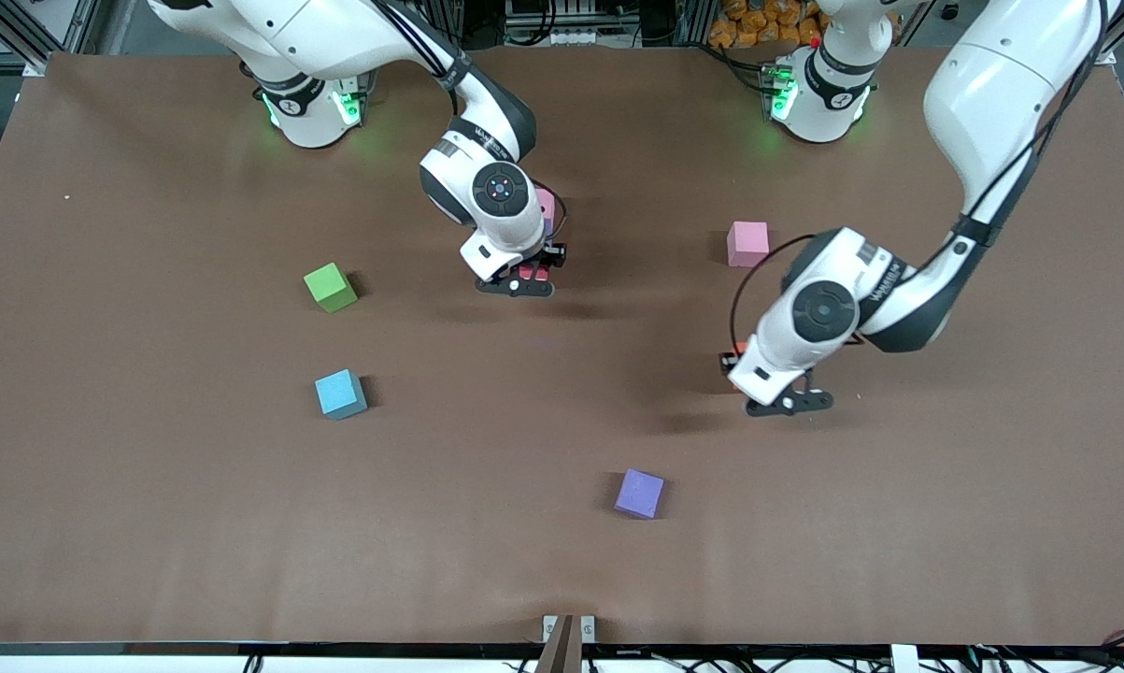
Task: Arrange blocks into number 1
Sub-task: 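Carry both cubes toward the pink and purple cube line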
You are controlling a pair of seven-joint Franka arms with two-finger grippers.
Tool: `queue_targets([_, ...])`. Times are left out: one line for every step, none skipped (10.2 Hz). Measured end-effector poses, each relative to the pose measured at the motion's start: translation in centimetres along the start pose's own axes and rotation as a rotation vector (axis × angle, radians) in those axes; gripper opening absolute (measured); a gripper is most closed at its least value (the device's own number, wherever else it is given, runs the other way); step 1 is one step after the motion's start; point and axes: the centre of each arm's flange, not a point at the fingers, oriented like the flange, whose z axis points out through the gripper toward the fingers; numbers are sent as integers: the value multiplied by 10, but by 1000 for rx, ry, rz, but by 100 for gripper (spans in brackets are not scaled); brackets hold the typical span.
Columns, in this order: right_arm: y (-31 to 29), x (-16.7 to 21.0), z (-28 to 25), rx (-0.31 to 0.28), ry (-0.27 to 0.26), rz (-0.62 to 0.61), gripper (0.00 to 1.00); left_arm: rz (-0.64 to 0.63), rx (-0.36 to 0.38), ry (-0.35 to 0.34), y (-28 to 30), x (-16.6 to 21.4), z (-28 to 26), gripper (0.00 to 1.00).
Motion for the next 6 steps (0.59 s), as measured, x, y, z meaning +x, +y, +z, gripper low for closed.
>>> queue_targets([0,0,1,0,0,0,61,-12,-8,4,12,-7,-8,61])
queue_targets([0,-1,1,1,1,1,61,-21,-18,6,22,-14,-13,61])
queue_targets([1,-1,2,1,0,1,61,-28,-26,7,31,-19,-17,61])
queue_targets([2,-2,4,-1,-1,0,61,-31,-30,8,38,-24,-19,61])
queue_targets([2,-3,5,-3,-2,0,61,-30,-30,8,44,-28,-20,61])
queue_targets([3,-3,6,-4,-3,0,61,-32,-30,8,48,-30,-19,61])
